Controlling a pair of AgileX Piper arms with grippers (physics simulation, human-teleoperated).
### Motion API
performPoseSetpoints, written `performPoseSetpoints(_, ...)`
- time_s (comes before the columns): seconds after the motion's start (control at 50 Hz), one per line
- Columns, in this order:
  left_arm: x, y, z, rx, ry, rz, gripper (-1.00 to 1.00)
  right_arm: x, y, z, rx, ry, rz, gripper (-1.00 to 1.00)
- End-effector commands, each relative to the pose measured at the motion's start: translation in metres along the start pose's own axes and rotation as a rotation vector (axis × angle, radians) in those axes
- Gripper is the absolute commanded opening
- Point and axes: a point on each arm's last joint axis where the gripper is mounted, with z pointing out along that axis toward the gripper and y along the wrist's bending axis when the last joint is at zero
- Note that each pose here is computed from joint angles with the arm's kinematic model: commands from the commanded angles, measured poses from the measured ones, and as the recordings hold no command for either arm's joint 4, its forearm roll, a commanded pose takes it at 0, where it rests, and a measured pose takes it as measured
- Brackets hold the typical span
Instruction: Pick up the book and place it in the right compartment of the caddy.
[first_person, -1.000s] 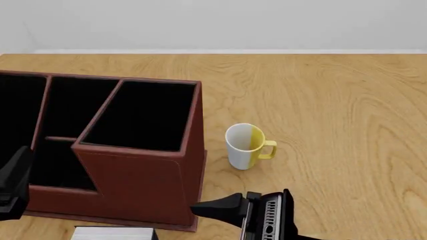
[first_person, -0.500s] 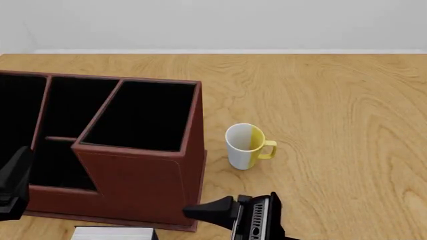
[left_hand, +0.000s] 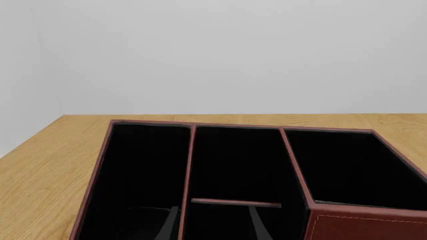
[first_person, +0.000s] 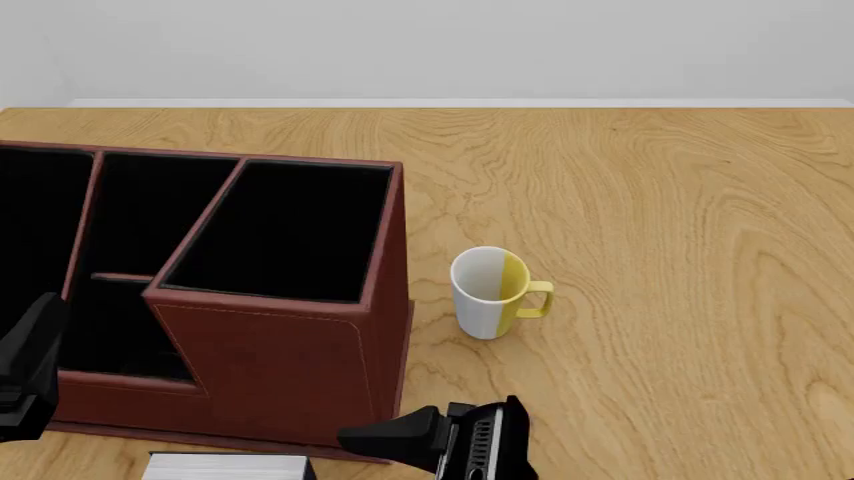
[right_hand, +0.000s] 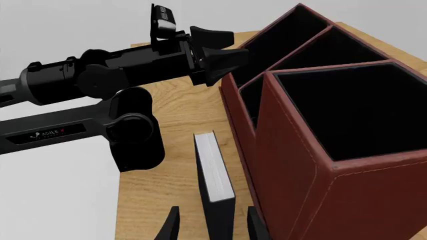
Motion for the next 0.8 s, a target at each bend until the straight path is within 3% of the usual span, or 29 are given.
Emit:
performPoseSetpoints(0.02,0.0,0.0,0.0,0.0,0.0,0.0,1.0,-0.001,0.001,0.005,-0.004,-0.001,0.009,1.0)
performPoseSetpoints(0.36,0.0,0.0,0.0,0.0,0.0,0.0,1.0,0.004,-0.002,0.007,0.009,0.003,0.051,1.0)
performPoseSetpoints(0.44,0.0,0.0,0.0,0.0,0.0,0.0,1.0,0.003,-0.002,0.007,0.009,-0.002,0.084,1.0)
performPoseSetpoints(0.8,0.001,-0.001,0.0,0.012,0.001,-0.001,1.0,0.008,-0.007,0.017,0.027,0.009,0.108,1.0)
